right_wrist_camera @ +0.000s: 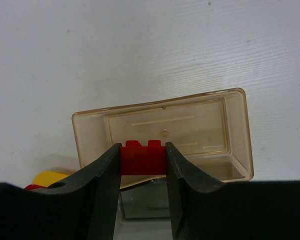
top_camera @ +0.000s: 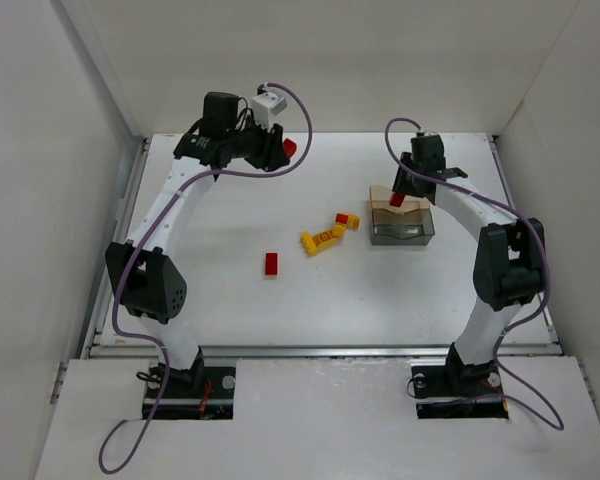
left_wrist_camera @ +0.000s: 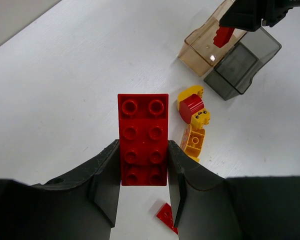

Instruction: Sort the legos into containers by color

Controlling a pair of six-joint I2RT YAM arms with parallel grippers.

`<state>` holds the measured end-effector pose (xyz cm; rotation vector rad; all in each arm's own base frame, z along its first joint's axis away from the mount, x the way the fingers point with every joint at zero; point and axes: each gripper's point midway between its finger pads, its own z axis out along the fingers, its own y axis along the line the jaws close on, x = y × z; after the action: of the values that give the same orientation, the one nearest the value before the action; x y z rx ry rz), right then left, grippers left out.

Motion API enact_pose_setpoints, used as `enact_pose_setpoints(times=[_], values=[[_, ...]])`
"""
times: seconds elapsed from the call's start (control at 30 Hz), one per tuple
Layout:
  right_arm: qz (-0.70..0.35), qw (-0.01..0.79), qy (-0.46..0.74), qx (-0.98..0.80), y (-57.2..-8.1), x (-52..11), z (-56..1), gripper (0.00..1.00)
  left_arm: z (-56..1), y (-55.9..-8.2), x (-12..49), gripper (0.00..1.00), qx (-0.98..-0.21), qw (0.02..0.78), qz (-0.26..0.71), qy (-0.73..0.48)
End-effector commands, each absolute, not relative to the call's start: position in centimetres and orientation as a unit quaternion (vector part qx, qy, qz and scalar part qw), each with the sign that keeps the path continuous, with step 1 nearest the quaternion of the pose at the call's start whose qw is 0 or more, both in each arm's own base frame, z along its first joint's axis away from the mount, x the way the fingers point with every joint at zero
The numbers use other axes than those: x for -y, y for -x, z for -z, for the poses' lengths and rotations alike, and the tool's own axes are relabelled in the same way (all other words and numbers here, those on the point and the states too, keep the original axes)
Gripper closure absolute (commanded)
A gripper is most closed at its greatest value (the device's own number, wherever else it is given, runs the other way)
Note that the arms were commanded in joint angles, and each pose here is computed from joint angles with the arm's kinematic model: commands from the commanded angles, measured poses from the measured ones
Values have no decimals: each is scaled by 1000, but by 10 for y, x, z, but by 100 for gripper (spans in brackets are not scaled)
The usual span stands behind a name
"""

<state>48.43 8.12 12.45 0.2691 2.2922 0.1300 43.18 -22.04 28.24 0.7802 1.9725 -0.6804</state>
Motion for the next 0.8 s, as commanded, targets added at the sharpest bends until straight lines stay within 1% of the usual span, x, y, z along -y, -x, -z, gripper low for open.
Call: enact_pose_setpoints(times=[0.0, 0.03, 0.07, 0.1, 0.13, 0.17, 0.27, 0.3, 0.37, 0.47, 0.57, 0.6, 0.63, 0.77], values=[[-45, 427, -121, -895, -488, -75, -142, 100, -295, -425, 217, 100, -785, 456, 267, -322], [-45, 427, -121, -895, -488, -75, -142, 95, -295, -425, 217, 100, -784, 457, 265, -326], [-43, 421, -120, -898, -489, -75, -135, 71, -295, -423, 221, 100, -782, 456, 267, -329], [-43, 421, -120, -898, -489, -75, -135, 63, -295, -423, 221, 100, -782, 456, 267, -329], [-40, 417, -115, -901, -489, -75, -131, 60, -295, -423, 221, 100, -782, 456, 267, -329], [-46, 415, -113, -901, -488, -77, -130, 50, -295, -423, 221, 100, -782, 456, 267, -329], [-51, 418, -111, -900, -493, -80, -134, 35, -295, -421, 225, 100, -781, 455, 270, -333], [-51, 418, -111, -900, -493, -80, -136, 27, -295, -421, 226, 100, -781, 455, 270, -333], [-53, 418, -104, -901, -493, -81, -136, 23, -290, -419, 229, 100, -782, 447, 270, -340], [-60, 431, -97, -895, -491, -82, -152, 21, -290, -417, 233, 100, -780, 446, 272, -344], [-72, 453, -95, -883, -488, -84, -175, 21, -285, -413, 245, 100, -773, 441, 273, -366], [-77, 472, -95, -873, -488, -84, -192, 21, -284, -412, 247, 100, -771, 442, 268, -371], [-78, 475, -95, -871, -484, -83, -197, 20, -282, -415, 252, 100, -766, 446, 263, -380], [-74, 523, -131, -839, -475, -59, -241, 19, -270, -421, 291, 100, -747, 450, 280, -400]])
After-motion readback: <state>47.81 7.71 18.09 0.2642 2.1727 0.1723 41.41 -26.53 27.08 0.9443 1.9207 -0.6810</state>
